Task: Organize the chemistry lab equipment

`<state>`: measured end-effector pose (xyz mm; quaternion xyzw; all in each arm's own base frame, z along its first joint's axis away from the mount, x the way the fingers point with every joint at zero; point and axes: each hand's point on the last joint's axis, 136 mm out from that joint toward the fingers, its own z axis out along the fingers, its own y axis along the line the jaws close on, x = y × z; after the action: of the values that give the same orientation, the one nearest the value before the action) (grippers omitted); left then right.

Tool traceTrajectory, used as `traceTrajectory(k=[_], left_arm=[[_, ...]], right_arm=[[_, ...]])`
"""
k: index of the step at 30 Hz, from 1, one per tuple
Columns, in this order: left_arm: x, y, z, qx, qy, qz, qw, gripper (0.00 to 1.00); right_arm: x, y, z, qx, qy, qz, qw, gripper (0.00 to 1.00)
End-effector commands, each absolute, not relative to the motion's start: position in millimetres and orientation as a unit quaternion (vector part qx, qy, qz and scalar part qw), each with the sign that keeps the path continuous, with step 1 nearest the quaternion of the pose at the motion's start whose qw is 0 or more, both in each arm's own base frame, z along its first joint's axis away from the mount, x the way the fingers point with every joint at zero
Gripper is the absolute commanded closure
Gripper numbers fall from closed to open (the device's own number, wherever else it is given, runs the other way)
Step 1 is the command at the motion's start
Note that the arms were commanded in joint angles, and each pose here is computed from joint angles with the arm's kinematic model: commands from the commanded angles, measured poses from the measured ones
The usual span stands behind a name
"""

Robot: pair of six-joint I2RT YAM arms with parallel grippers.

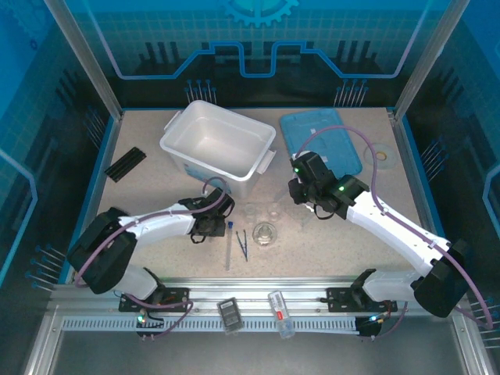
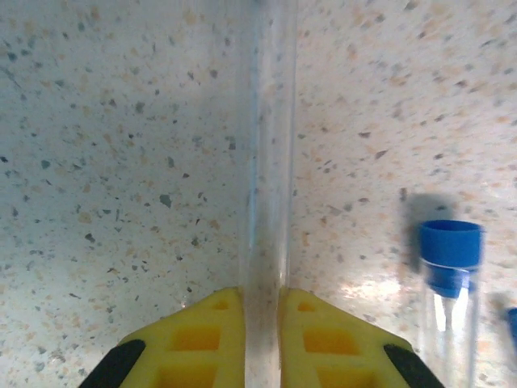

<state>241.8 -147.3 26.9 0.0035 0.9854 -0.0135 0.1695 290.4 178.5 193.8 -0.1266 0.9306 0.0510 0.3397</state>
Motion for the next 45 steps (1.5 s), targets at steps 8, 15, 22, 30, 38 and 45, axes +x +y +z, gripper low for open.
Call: traceTrajectory(k=[8, 15, 22, 30, 38, 45], left_arm=[[224.4, -161.3, 85.2, 0.092, 0.966, -0.045, 0.239, 0.92], [203.6, -183.7, 107.4, 0.147, 0.952, -0.081, 0.258, 0.92], [189.9, -215.4, 126.1, 0.205, 0.929, -0.127, 0.28, 0.92], [188.3, -241.9, 143.6, 0.252, 0.908, -0.146, 0.301, 0.92], [186.1, -261.9, 152.8, 0.284, 0.894, -0.16, 0.307, 0.92], [187.6, -267.7, 159.9, 0.289, 0.889, -0.165, 0.315, 0.91]], right_arm=[[256.0, 247.4, 215.0, -0.229, 0.91, 0.248, 0.243, 0.67], [244.6, 262.8, 220.9, -0.226, 0.886, 0.352, 0.201, 0.56], [241.9, 268.8, 206.8, -0.221, 0.875, 0.403, 0.152, 0.44], [240.6, 271.7, 193.1, -0.211, 0.873, 0.42, 0.133, 0.28], [244.9, 275.7, 184.0, -0.197, 0.868, 0.441, 0.115, 0.28], [252.1, 272.1, 183.7, -0.185, 0.86, 0.463, 0.108, 0.31]])
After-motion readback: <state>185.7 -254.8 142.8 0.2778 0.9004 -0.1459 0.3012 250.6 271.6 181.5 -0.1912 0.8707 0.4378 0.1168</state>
